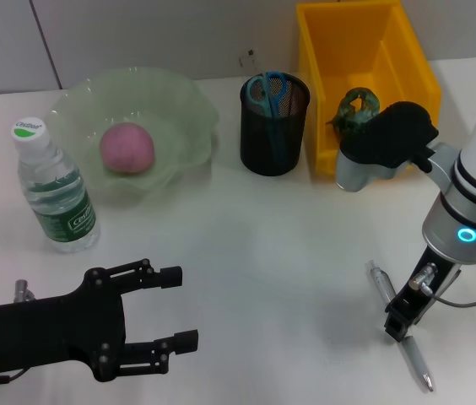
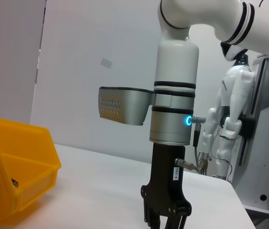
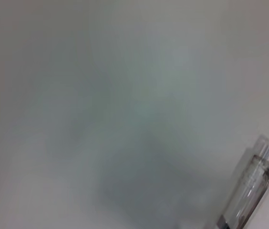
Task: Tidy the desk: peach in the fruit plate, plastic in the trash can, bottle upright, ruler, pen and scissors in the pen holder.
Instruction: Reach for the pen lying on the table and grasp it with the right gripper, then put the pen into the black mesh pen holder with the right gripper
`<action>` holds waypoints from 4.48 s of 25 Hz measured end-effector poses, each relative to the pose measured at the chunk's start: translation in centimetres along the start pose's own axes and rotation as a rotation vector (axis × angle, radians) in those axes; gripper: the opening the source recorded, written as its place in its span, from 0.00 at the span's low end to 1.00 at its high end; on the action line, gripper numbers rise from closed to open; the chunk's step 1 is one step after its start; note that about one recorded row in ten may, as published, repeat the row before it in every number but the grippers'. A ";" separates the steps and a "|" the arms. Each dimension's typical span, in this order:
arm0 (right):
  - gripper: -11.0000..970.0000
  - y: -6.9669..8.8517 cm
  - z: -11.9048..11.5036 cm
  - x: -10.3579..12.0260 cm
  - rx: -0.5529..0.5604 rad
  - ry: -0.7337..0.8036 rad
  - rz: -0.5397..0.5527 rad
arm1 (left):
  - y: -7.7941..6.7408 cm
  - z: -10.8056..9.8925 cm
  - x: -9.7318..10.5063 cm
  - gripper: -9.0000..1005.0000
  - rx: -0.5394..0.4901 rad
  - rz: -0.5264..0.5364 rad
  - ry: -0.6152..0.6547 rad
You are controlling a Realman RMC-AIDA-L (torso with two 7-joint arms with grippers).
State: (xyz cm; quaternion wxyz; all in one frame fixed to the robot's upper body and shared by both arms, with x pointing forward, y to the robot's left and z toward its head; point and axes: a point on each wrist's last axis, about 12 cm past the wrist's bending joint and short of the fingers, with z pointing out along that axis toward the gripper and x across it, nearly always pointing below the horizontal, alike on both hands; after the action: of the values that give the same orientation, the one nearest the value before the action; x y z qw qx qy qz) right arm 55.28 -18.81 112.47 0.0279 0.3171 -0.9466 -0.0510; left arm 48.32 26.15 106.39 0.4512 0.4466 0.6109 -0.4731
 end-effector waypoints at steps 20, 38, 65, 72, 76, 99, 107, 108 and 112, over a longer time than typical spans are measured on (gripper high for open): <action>0.26 0.0 0.2 0.0 0.002 -0.006 0.005 | 0.0 -0.1 0.0 0.80 -0.002 0.002 0.003; 0.17 0.2 0.3 -0.1 0.012 0.002 -0.005 | 0.0 -0.2 -0.1 0.80 0.001 0.002 -0.001; 0.15 -2.1 -3.8 -0.3 -0.174 -0.289 -0.053 | -0.1 -0.2 0.0 0.80 0.002 -0.001 -0.003; 0.15 -4.1 -5.1 0.8 -0.266 -0.505 -0.115 | -0.2 -0.2 0.0 0.80 0.003 -0.002 -0.003; 0.15 -5.2 -5.5 1.4 -0.313 -0.676 -0.146 | -0.1 -0.2 0.0 0.80 0.002 -0.001 -0.004; 0.15 -9.3 -3.5 1.7 -0.270 -1.416 -0.131 | -0.1 0.3 0.0 0.80 0.011 -0.001 -0.006; 0.15 -9.2 -1.9 1.1 -0.181 -1.517 -0.149 | -0.1 0.4 0.0 0.80 0.006 -0.003 -0.011; 0.15 -9.2 -1.7 1.0 -0.170 -1.522 -0.154 | -0.1 0.4 0.0 0.80 0.006 -0.004 -0.011; 0.15 -9.0 -0.8 0.4 -0.136 -1.537 -0.161 | -0.1 0.7 0.1 0.80 0.001 -0.007 -0.012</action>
State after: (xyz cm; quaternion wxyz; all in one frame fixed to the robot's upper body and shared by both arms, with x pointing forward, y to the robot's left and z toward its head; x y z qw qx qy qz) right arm 60.41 -26.22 112.29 -0.6209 0.2581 -0.6692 -0.3164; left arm 48.33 25.49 106.23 0.4528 0.4419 0.6096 -0.4777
